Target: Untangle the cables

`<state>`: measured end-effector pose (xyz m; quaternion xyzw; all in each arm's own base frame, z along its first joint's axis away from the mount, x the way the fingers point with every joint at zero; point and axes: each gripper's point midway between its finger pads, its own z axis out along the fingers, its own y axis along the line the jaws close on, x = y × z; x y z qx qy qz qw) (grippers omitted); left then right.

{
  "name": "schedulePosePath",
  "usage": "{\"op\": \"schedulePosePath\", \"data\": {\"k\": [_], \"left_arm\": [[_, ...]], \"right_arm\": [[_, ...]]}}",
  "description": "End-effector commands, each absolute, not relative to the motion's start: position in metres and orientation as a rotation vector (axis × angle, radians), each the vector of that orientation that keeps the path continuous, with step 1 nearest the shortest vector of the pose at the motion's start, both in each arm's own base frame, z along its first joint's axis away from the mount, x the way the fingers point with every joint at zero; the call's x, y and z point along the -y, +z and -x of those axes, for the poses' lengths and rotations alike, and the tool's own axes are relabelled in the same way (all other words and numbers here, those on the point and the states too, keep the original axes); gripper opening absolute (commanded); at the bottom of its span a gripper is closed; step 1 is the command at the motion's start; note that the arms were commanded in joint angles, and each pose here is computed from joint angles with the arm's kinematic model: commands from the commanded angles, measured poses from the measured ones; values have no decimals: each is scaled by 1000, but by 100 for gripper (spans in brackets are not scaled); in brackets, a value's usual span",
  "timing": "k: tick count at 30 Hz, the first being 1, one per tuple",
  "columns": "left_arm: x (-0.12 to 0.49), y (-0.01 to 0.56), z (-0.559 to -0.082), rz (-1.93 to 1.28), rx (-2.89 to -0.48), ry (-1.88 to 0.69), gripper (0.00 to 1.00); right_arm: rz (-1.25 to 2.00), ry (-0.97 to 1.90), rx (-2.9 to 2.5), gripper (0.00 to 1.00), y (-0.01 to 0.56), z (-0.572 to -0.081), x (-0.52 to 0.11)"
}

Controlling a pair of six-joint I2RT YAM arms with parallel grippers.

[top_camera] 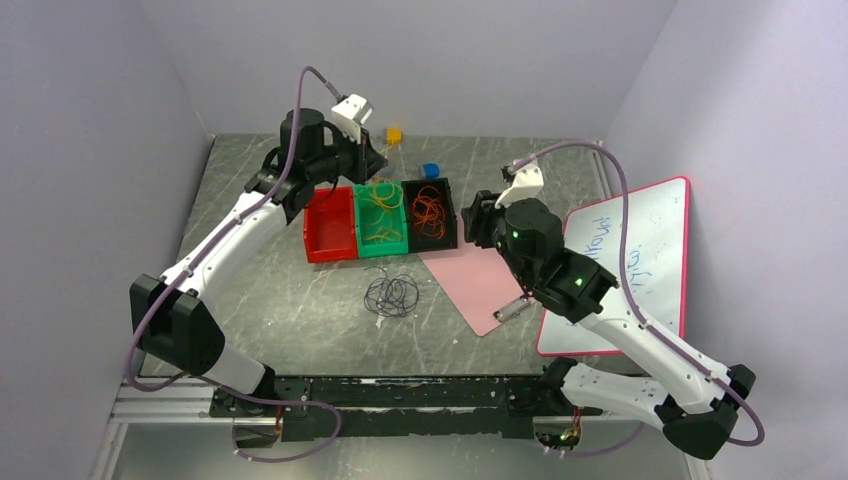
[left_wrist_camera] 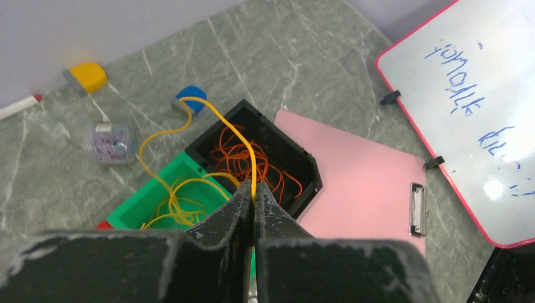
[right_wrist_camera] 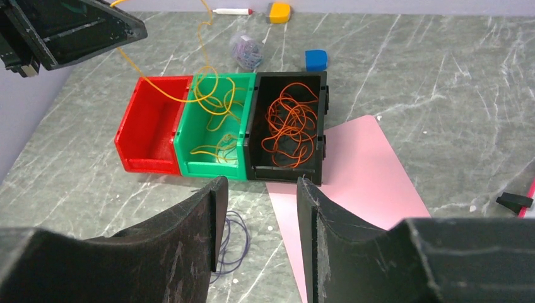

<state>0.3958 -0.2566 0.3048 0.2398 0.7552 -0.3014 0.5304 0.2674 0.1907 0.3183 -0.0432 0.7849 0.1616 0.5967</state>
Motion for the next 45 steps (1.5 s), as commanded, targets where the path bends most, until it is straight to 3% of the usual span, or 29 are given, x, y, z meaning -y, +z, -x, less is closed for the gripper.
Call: {"op": "schedulePosePath", "data": {"k": [1,21,45], "left_arm": [[247,298,-395,-532,-1818,-695,7],[212,251,-392,-409,-1978,-519,7],[237,152,-398,-440,-2263,-612,7]], "right_arm": [[95,377,-1831,48,311,-268,-194],[116,400,-1859,48,297,-272,-206],[115,388,-1878,48,285,-272,-206]]}}
